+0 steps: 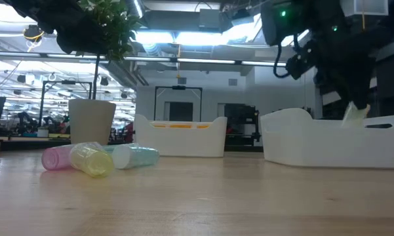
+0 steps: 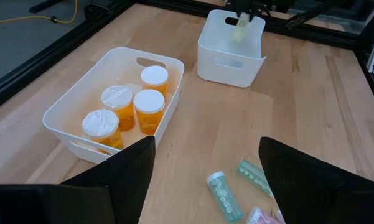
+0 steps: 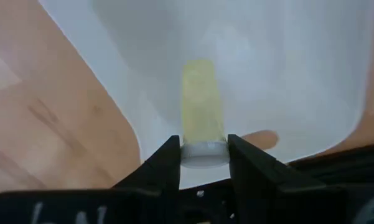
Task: Pick and place medicine bottles into bin by pill shape (circle, oval)
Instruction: Put the small yellow pill bottle into the bottom white bin
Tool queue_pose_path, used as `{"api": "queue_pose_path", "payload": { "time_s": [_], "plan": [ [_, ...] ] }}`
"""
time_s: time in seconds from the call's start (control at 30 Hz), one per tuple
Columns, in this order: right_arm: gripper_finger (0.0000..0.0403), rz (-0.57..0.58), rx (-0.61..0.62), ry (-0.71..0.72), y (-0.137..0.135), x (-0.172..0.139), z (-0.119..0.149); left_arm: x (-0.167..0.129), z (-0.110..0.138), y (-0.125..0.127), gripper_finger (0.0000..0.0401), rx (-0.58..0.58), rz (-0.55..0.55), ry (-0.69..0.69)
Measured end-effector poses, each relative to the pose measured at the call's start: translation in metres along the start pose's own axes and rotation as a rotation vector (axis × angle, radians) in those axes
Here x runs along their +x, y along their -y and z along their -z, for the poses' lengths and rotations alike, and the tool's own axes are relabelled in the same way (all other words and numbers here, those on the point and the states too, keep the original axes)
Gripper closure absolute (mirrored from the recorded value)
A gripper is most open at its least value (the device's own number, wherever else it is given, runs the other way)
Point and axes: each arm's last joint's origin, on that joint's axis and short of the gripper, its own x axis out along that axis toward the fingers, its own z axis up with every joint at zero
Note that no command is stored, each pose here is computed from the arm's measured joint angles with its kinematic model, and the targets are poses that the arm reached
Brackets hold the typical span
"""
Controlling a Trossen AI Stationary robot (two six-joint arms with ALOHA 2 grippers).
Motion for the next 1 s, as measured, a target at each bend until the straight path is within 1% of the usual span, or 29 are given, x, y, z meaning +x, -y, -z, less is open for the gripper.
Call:
{"api": "queue_pose_path", "payload": {
  "time_s": [0.1, 0.37, 0.77, 0.9, 1.0],
  "plan": [
    [0.0284, -0.009, 0.02, -0.037, 0.002, 0.006, -0.006, 0.0, 0.0, 0.0, 0.012, 0.0, 0.0, 0.0],
    [0.0284, 0.019, 0.034, -0.126, 0.001, 0.024, -0.019, 0.0, 0.0, 0.0, 0.012, 0.0, 0.0, 0.0],
    [0.0283, 0.024, 0.053, -0.148, 0.0, 0.028, -0.021, 0.0, 0.0, 0.0, 0.012, 0.0, 0.0, 0.0],
    [0.0283, -0.023, 0.067, -0.165, -0.001, 0.028, -0.02, 0.0, 0.0, 0.0, 0.012, 0.0, 0.0, 0.0],
    [0.0283, -0.029, 0.068, -0.167, -0.002, 0.027, -0.02, 0.0, 0.0, 0.0, 0.012, 0.0, 0.0, 0.0]
  ]
}}
